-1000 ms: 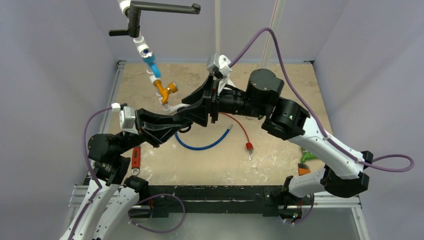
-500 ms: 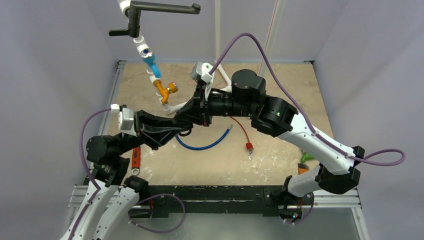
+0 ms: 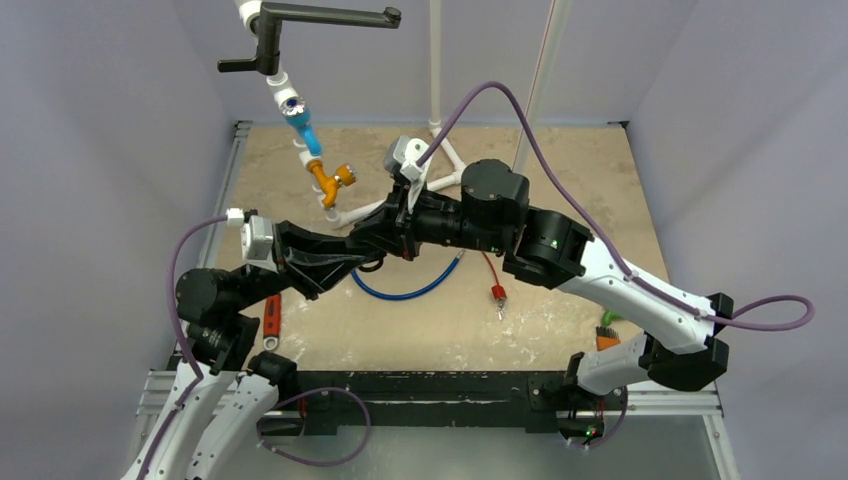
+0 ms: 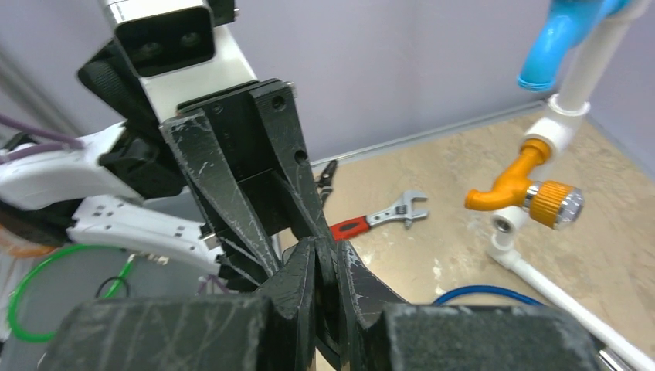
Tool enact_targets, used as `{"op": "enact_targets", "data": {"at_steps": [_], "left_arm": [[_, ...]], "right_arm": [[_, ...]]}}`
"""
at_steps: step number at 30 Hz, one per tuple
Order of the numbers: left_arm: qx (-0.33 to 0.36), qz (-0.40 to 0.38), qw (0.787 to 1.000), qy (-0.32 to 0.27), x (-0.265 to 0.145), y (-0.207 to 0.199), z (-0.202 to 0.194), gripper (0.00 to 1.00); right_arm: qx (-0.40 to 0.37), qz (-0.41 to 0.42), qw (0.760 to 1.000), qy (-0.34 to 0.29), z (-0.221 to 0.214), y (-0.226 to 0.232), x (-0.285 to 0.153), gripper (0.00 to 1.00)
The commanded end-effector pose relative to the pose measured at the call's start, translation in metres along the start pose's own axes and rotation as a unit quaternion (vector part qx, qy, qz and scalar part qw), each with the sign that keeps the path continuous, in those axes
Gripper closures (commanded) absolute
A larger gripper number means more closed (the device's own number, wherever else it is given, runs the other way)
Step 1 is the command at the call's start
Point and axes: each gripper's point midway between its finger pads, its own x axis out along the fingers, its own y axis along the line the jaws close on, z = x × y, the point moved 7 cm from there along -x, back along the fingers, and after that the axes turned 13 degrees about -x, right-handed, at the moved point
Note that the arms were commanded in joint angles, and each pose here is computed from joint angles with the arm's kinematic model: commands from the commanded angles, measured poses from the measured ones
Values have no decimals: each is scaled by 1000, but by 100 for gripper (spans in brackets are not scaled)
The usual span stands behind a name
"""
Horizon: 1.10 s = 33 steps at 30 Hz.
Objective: Unlock with the key
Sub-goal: Unlock the lock.
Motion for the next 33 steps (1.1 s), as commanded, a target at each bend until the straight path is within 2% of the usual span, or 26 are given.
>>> {"op": "enact_targets", "data": {"at_steps": [1,4,9,11,12,14,16,22,25,30,33], "left_arm": [[119,28,987,-100,1,-8,45,100],[132,51,984,-111,-1,-3,48,100],[121,47,987,-99,-1,-1,42,100],[116,34,988,-92,0,-4,40,100],[112,20,990,-84,0,-7,38,100],[109,-19,992,-62,1,-16,35,100],[99,-50,993,-39,0,-24,31,100],[75,-94,993,-7,-2,-39,28,100],[72,-102,992,-4,-3,-44,29,100],[72,-106,992,-4,-4,-47,30,100],[73,-104,992,-6,-4,-47,30,100]], "right_arm": [[-8,-120,992,40,-20,-3,11,100],[-11,-170,984,57,-30,-3,15,100],[1,-166,985,45,-29,1,13,100],[-2,-137,990,43,-28,7,13,100],[-3,-107,993,41,-26,13,12,97],[-12,-49,998,24,-19,24,10,83],[-28,-15,999,8,-11,29,2,80],[-35,83,995,-41,20,32,-20,86],[-30,126,990,-47,26,30,-29,78],[-31,147,987,-50,32,27,-36,78],[-36,147,987,-49,33,26,-37,81]]}}
